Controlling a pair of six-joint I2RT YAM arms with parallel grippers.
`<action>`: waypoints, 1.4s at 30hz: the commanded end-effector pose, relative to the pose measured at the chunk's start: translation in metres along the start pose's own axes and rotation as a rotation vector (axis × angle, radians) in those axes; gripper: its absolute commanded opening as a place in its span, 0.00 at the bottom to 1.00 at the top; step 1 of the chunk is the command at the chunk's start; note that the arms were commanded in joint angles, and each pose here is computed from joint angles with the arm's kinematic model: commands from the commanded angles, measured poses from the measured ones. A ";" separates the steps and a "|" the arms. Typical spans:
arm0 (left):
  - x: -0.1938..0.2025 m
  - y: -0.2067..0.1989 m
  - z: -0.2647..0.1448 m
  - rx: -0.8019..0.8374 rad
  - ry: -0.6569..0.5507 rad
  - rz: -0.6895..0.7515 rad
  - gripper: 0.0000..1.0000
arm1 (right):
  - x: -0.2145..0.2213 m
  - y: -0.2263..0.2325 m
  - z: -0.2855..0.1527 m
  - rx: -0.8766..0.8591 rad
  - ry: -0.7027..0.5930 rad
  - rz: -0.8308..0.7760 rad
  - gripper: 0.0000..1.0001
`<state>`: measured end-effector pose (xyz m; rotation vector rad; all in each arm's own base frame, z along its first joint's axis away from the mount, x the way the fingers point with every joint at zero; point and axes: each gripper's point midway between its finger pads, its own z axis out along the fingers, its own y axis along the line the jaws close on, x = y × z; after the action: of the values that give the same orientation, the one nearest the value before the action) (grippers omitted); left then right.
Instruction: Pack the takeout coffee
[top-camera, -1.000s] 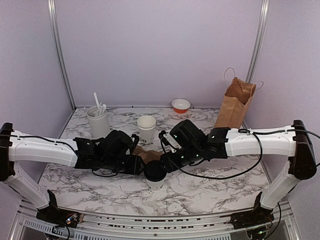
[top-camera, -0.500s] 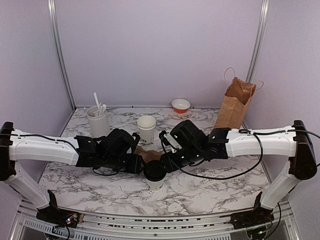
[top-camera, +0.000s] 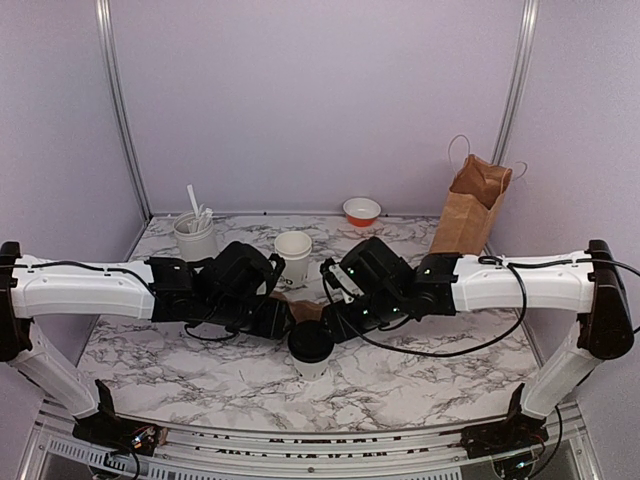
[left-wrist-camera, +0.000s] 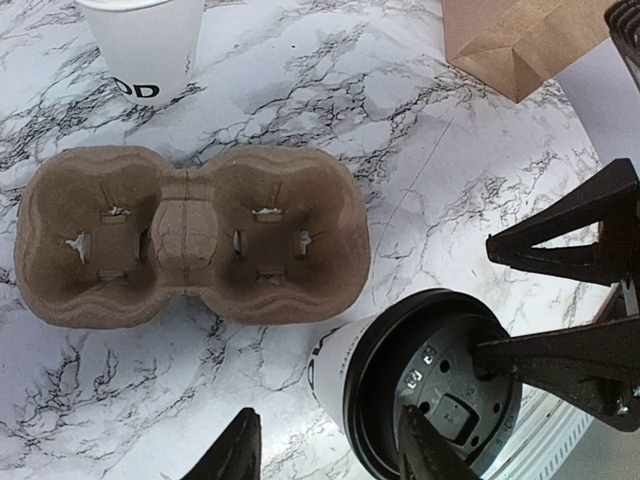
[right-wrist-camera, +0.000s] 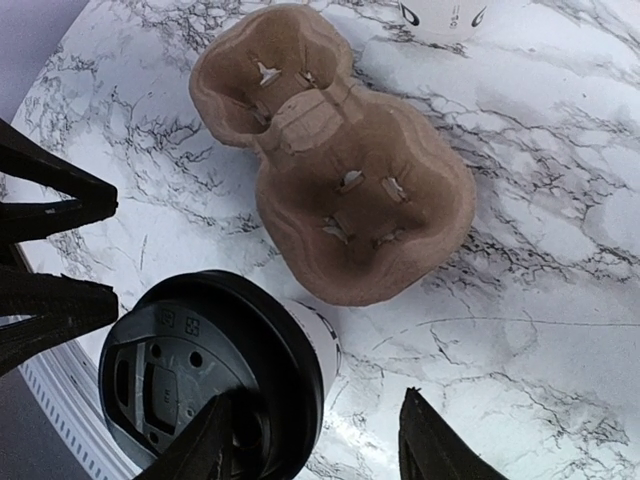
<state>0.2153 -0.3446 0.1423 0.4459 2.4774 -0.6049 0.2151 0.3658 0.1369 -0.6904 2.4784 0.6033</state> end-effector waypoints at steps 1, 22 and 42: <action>-0.008 -0.009 -0.012 0.026 -0.009 0.031 0.48 | -0.020 0.013 -0.015 -0.016 -0.053 0.000 0.54; 0.002 -0.020 0.013 0.040 0.067 0.091 0.50 | 0.006 0.030 -0.049 -0.075 -0.130 -0.106 0.55; 0.014 -0.011 0.021 0.013 0.096 0.084 0.50 | 0.013 0.034 -0.019 0.089 -0.235 -0.326 0.74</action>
<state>0.2140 -0.3658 0.1332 0.5660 2.4954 -0.6133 0.1754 0.3713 0.1474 -0.9250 2.1663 0.4320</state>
